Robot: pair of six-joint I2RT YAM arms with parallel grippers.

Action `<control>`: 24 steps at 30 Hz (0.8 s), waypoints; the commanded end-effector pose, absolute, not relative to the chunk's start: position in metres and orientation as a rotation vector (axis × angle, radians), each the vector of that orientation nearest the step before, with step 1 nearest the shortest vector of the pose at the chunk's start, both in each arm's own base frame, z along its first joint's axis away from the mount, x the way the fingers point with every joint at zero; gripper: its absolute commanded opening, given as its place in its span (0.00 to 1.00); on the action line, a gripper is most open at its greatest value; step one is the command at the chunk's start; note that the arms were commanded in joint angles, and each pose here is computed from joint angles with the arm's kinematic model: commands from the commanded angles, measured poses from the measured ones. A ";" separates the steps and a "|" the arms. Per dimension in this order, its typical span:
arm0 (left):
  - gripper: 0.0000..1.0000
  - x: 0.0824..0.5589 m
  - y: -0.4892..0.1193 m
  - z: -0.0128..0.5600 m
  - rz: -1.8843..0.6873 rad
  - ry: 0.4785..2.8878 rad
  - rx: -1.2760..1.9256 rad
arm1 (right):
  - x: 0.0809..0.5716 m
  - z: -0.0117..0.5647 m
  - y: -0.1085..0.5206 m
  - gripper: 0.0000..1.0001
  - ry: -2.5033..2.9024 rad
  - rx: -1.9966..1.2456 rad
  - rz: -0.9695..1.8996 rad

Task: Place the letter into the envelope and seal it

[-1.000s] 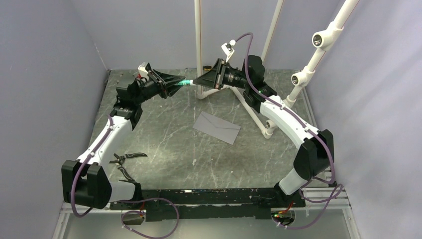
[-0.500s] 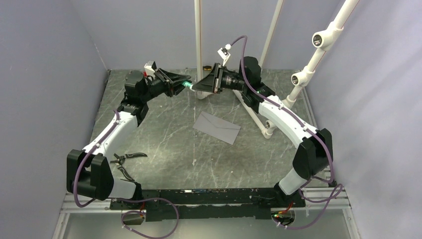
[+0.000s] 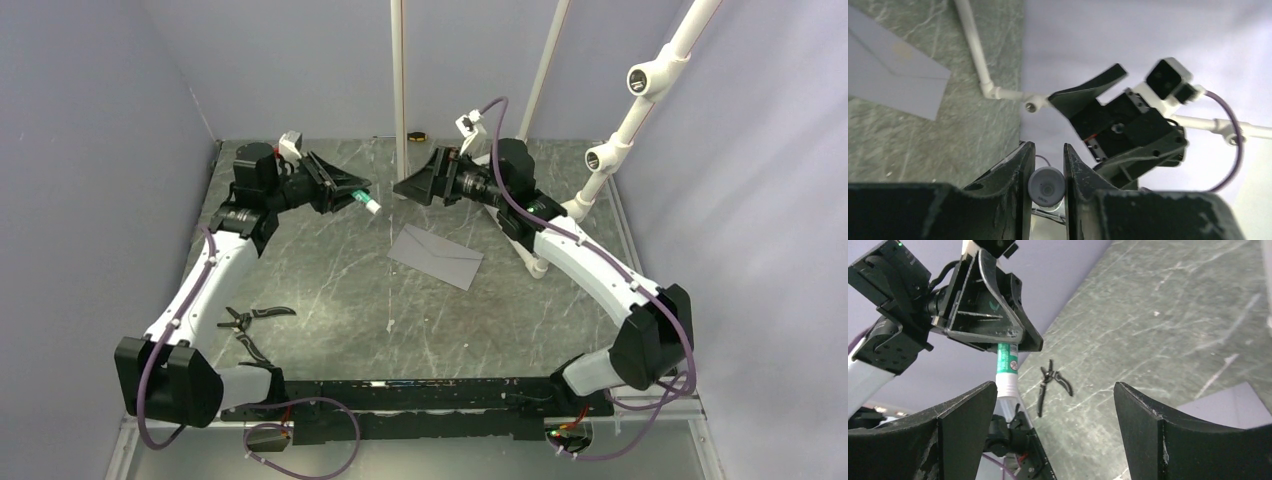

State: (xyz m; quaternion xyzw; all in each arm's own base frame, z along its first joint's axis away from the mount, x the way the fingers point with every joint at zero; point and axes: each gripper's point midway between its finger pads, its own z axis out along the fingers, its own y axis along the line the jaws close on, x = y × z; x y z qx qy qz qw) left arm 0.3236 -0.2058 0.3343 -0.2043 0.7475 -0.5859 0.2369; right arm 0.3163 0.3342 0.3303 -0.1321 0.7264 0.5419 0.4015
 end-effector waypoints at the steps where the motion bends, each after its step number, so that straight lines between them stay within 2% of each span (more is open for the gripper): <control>1: 0.02 0.321 -0.202 0.283 -1.482 2.209 -0.566 | 0.324 0.314 0.307 0.91 1.880 -0.295 1.162; 7: 0.03 0.327 -0.190 0.187 -1.162 2.491 -0.546 | 0.329 0.263 0.277 0.89 2.062 -0.211 0.923; 14: 0.02 0.322 -0.183 0.083 -0.726 2.800 -0.482 | 0.327 0.242 0.264 0.87 2.131 -0.163 0.841; 17: 0.03 0.318 -0.184 0.055 -0.636 2.889 -0.465 | 0.325 0.238 0.262 0.86 2.143 -0.158 0.835; 19: 0.07 0.316 -0.181 0.044 -0.543 2.935 -0.455 | 0.324 0.235 0.262 0.86 2.149 -0.153 0.839; 24: 0.27 0.317 -0.180 0.038 -0.428 2.982 -0.447 | 0.321 0.221 0.259 0.85 2.177 -0.138 0.831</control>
